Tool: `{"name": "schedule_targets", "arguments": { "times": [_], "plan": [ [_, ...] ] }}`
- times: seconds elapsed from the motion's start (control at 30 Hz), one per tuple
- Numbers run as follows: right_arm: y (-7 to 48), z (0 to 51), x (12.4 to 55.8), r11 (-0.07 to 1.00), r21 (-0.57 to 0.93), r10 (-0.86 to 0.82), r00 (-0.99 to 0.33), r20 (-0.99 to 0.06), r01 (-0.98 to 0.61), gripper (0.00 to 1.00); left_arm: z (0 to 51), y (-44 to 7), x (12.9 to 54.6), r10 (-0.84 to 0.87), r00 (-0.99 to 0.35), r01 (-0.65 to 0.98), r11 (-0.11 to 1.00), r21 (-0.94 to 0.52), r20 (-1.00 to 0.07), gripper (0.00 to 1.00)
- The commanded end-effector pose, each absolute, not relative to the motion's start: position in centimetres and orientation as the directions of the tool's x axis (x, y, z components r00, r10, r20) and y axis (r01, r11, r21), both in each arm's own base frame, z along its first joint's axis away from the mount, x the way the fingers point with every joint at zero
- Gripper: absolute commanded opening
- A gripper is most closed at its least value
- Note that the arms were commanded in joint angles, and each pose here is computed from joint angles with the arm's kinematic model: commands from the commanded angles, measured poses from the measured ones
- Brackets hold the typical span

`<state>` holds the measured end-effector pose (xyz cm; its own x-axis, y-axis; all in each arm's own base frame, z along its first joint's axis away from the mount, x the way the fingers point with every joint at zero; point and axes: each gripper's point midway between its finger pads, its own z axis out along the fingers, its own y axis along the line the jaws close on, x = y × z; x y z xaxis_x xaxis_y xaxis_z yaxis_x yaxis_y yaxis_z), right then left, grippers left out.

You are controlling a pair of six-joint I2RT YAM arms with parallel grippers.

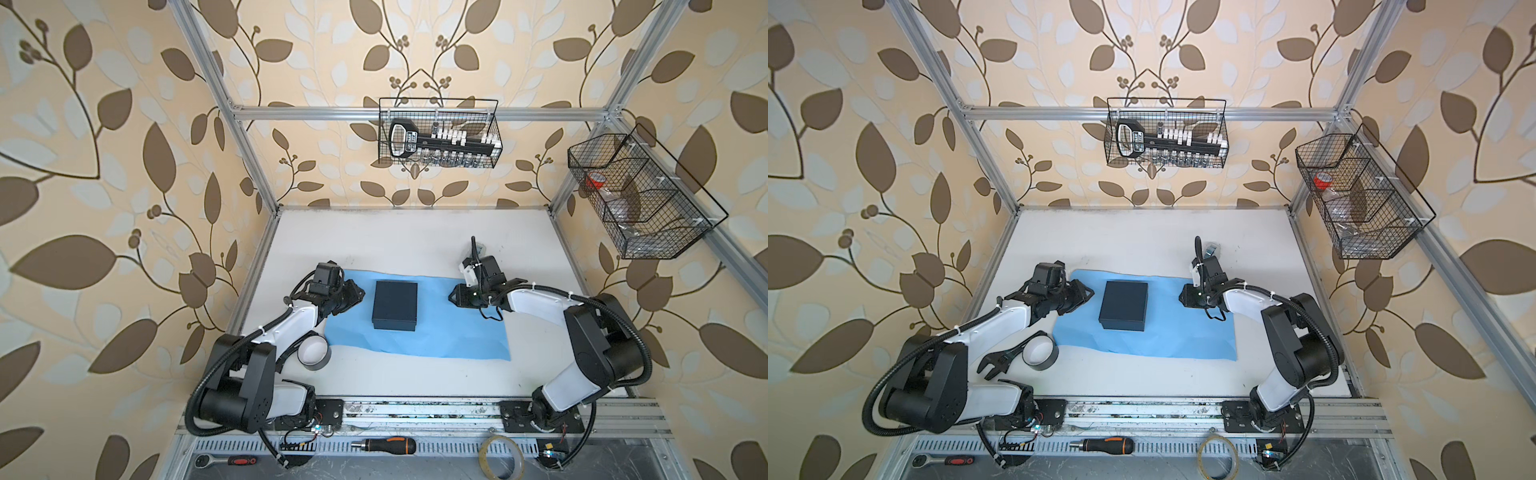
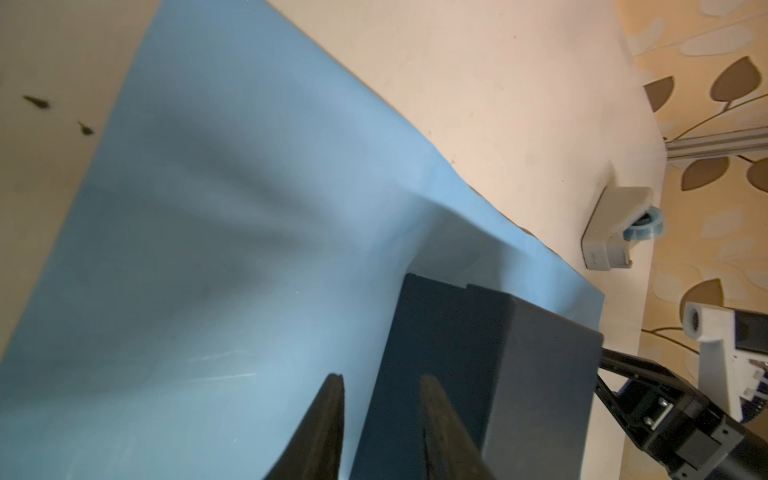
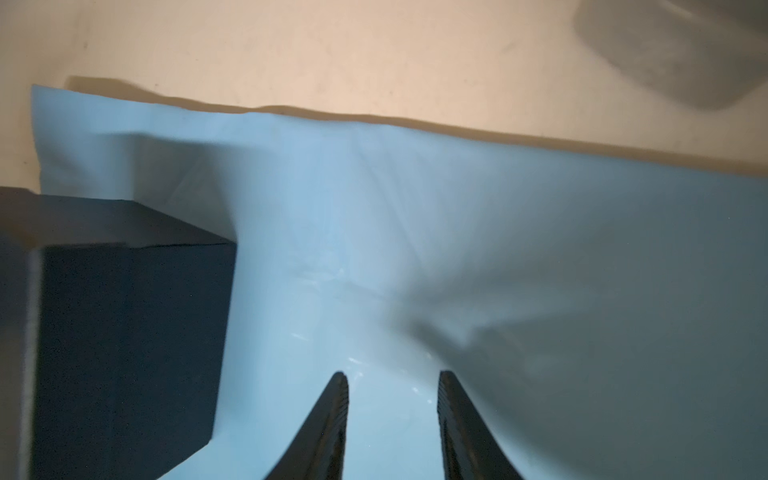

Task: Wrap the gift box in paper

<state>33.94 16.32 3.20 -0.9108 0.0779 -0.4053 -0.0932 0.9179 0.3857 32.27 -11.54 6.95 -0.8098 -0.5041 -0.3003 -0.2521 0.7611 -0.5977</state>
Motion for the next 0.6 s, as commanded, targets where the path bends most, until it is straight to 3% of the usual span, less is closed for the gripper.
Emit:
{"name": "schedule_targets", "arguments": {
  "times": [0.0,0.3,0.57],
  "plan": [
    [15.3,1.4,33.8,0.915,0.401,0.119,-0.93,-0.349,-0.033,0.36,6.2,-11.6,32.9,-0.485,-0.822,-0.253,0.78,-0.572,-0.297,0.29],
    [11.3,0.3,34.8,0.908,0.404,0.249,-0.917,-0.31,0.11,0.33,2.2,-14.3,30.9,-0.429,-0.874,-0.248,0.798,-0.549,-0.228,0.27],
    [11.0,1.4,35.2,0.895,0.43,0.278,-0.904,-0.324,0.121,0.32,2.2,-14.6,30.9,-0.414,-0.876,-0.241,0.821,-0.517,-0.249,0.27]
  ]
}}
